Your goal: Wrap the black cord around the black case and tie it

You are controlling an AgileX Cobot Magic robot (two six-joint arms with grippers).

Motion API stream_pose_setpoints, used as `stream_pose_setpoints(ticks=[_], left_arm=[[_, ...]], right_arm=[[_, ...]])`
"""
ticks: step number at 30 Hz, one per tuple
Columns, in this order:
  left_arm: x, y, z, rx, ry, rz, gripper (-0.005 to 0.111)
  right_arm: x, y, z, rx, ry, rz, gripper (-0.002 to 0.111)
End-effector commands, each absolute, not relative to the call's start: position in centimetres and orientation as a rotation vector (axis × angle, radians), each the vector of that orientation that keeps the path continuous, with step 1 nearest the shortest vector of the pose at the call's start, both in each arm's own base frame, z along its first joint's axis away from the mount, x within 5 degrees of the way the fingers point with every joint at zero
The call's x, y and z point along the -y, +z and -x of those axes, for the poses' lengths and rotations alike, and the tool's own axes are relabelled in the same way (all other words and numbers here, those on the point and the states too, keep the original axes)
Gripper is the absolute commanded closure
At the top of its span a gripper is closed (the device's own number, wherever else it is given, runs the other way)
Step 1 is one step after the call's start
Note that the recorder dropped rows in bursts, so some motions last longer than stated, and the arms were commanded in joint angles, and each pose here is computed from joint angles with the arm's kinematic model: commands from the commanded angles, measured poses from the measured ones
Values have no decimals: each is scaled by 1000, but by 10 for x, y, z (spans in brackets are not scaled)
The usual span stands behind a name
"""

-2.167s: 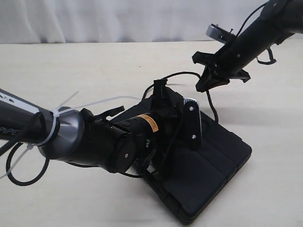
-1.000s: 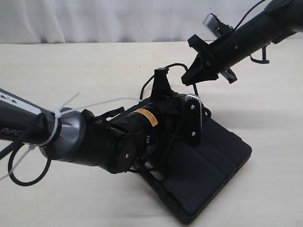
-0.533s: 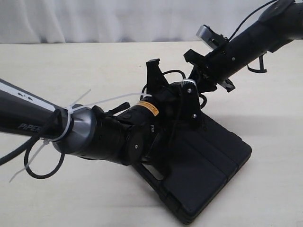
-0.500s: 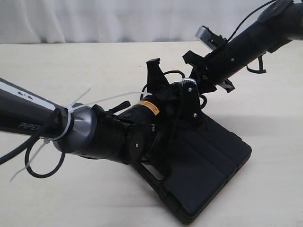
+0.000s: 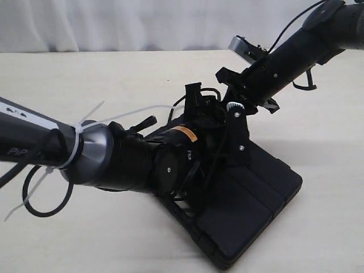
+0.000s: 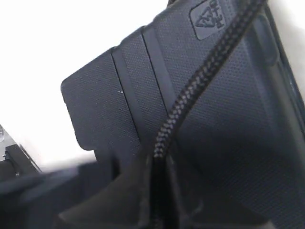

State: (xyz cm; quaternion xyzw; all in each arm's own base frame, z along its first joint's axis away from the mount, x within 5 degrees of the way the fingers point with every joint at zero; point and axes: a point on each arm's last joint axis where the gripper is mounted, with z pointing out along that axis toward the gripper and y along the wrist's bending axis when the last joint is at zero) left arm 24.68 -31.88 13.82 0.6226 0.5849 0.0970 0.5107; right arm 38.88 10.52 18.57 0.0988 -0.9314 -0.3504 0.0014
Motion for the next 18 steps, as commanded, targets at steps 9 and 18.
stream_pose_setpoints(ticks=[9, 18], left_arm=[[331, 160, -215, -1396, 290, -1519, 37], [333, 173, -200, -1465, 82, -1583, 37]], right_arm=[[-106, 192, -389, 2935, -1121, -343, 104], [-106, 192, -389, 2937, -1122, -365, 104]])
